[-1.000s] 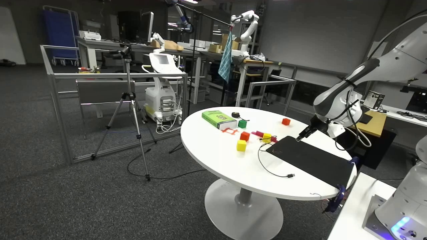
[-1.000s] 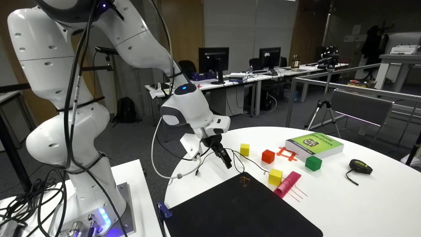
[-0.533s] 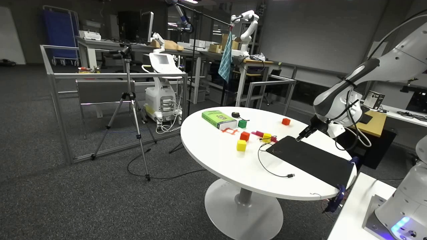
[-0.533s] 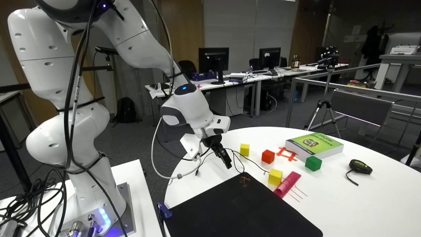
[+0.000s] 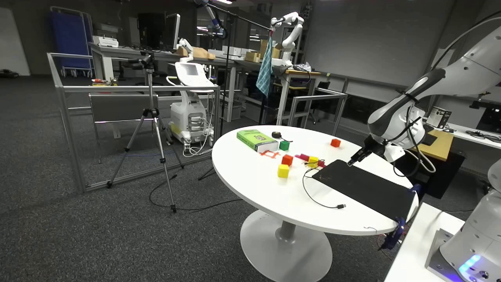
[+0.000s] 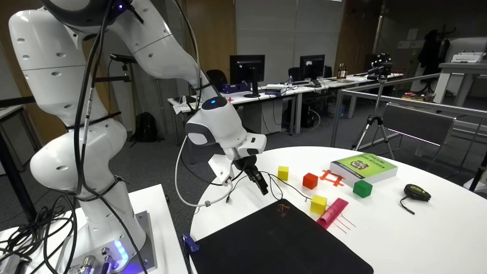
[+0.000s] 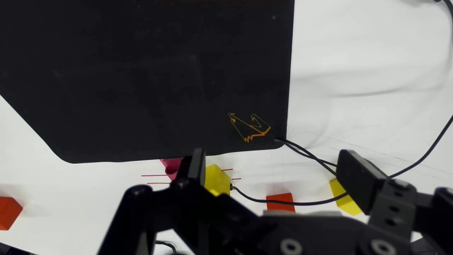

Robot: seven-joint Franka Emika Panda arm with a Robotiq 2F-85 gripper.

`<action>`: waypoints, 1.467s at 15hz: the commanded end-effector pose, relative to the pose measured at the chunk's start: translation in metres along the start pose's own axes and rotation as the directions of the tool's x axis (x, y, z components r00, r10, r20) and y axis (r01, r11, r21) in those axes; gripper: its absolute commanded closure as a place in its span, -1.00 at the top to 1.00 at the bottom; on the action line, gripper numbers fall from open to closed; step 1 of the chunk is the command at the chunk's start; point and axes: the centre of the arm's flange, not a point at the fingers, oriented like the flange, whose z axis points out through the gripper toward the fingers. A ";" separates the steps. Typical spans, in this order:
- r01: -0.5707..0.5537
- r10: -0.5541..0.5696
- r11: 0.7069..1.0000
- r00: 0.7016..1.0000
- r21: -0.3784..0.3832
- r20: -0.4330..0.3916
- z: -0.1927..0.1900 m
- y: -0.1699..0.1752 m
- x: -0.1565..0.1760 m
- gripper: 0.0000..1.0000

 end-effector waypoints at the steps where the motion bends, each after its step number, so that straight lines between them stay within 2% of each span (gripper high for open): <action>1: 0.000 0.000 1.000 1.000 0.000 0.000 0.000 0.000 0.000 1.00; 19: 0.005 -0.005 1.000 1.000 -0.013 -0.015 0.000 -0.004 0.005 1.00; 21: 0.073 -0.073 0.997 0.997 -0.016 -0.004 0.001 -0.016 0.022 1.00; 22: 0.145 -0.145 0.989 0.989 -0.018 -0.010 0.001 -0.025 0.035 1.00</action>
